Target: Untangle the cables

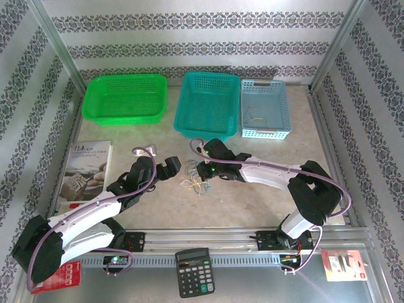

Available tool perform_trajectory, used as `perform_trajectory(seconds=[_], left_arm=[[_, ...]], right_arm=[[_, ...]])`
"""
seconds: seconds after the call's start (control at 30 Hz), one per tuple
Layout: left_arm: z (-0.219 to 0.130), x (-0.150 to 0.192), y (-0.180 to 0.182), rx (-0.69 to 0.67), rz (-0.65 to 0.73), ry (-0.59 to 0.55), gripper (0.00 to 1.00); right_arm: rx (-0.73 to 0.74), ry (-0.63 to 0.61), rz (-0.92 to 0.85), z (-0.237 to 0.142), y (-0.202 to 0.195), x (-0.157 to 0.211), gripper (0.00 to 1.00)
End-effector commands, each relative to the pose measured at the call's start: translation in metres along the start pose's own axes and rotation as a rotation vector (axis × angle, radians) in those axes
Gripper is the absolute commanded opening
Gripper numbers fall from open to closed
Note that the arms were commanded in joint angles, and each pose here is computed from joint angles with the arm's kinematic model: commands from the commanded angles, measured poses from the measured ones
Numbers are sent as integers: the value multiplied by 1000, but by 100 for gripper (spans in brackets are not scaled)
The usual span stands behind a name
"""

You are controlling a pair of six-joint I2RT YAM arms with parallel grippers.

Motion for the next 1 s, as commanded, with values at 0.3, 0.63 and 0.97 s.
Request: perform_trajectory(seconds=[0.3, 0.63, 0.97], left_arm=[[-2, -6, -6, 70, 70, -3, 95], [6, -8, -35, 317, 228, 80, 96], [17, 0, -57, 385, 411, 116, 96]], right_arm=[[-99, -128, -10, -56, 23, -21, 0], [-327, -289, 121, -117, 27, -47, 0], [-417, -326, 149, -136, 34, -58, 0]])
Point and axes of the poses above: each hand's point on the last joint's axis, 136 mm out from that joint toward the fingers, its own z axis out along the fingers, its own y axis along the line the jaws close on, x = y × z, the point moved 10 cm from there along -z, back along the fingers, and after that the axes turned 8 degrees about z, right-handed, at the moved point
